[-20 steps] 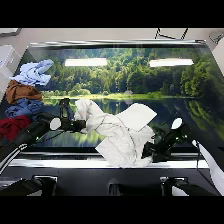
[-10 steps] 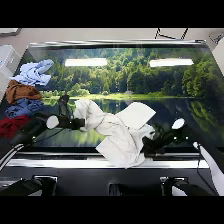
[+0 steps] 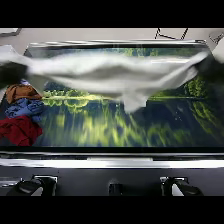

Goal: Fold the clothes and pants, and hang the long-sleeved shirts on hangers.

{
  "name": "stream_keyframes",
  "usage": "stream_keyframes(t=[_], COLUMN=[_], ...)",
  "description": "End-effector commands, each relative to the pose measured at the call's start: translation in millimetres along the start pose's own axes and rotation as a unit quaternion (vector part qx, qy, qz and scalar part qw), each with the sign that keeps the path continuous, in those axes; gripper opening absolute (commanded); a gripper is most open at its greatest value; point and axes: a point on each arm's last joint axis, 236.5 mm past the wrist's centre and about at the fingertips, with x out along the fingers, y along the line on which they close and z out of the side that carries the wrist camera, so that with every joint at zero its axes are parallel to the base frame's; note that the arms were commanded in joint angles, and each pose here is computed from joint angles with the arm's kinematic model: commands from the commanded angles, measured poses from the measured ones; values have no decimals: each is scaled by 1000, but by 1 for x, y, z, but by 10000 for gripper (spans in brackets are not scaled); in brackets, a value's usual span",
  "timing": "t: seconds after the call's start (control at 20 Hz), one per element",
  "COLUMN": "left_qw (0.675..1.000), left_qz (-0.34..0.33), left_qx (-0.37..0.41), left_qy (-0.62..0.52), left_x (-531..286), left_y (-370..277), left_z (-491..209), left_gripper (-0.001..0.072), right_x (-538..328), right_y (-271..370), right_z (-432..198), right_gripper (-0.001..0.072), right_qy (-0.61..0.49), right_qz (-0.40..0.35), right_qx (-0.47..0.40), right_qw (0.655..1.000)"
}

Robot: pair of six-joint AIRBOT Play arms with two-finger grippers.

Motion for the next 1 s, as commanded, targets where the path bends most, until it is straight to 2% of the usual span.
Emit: stream_keyframes(t=[0.0,0.15,0.25,0.35,0.45,0.55,0.7,0.95], left_qw=[989,986,994,999,993,976,951,923], left_qz=[-34,-44,-23,0,-5,-24,-16,38], left_qx=[-35,-38,-38,-42,-61,-97,-117,-152], left_qy=[-143,-155,-101,-4,100,194,284,352], left_x=[-107,-140,-127,-95,-55,-13,51,172], left_y=[-11,-12,-3,8,8,2,9,50], left_z=[76,74,47,-7,-78,-152,-231,-270], left_gripper=[23,23,22,23,23,23,23,23], right_x=[-104,-132,-133,-112,-76,-28,67,215], right_y=[46,62,60,41,8,-26,-79,-115], right_z=[63,59,52,22,-26,-60,-90,-121], right_gripper=[45,45,45,45,45,45,45,46], right_qy=[-156,-180,-166,-85,52,146,202,202], right_qz=[-9,-4,-10,-31,-55,-63,-60,20], right_qx=[-65,-79,-82,-78,-55,-15,50,243], right_qw=[986,980,983,993,996,987,976,949])
